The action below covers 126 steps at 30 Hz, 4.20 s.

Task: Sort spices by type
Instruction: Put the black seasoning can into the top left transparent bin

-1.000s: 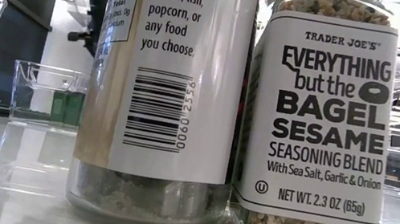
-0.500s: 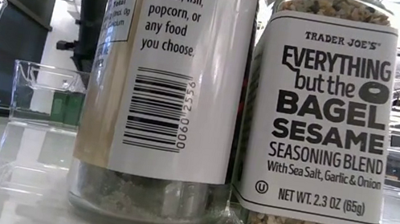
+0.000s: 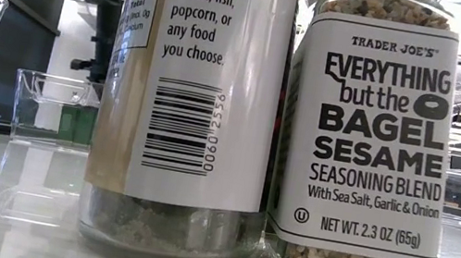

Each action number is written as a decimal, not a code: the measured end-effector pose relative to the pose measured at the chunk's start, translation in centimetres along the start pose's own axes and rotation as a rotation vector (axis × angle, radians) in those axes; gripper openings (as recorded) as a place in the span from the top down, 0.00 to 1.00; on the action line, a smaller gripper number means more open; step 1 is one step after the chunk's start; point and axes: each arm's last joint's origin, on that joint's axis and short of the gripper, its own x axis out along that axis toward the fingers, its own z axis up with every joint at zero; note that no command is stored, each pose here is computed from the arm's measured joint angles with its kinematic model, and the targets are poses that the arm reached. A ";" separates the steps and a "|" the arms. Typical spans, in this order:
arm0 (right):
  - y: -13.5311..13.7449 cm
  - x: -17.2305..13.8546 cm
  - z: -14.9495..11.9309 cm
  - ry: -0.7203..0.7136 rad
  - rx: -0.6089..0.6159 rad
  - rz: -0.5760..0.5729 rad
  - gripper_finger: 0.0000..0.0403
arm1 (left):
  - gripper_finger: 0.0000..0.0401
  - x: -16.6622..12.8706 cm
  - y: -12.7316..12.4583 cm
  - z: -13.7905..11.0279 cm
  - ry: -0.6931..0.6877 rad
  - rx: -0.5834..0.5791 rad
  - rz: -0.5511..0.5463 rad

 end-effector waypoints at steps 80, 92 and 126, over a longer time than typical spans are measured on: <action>9.2 3.3 -22.9 0.946 -0.014 0.275 1.00 | 1.00 -13.5 -9.6 -2.9 -0.722 0.408 -0.984; 5.7 7.7 -17.6 0.594 -0.063 0.250 1.00 | 1.00 -14.0 -9.6 -2.6 -0.791 0.433 -0.990; 2.5 5.6 -3.9 0.276 -0.271 0.202 1.00 | 0.89 -15.1 -9.7 -2.9 -0.691 0.861 -0.880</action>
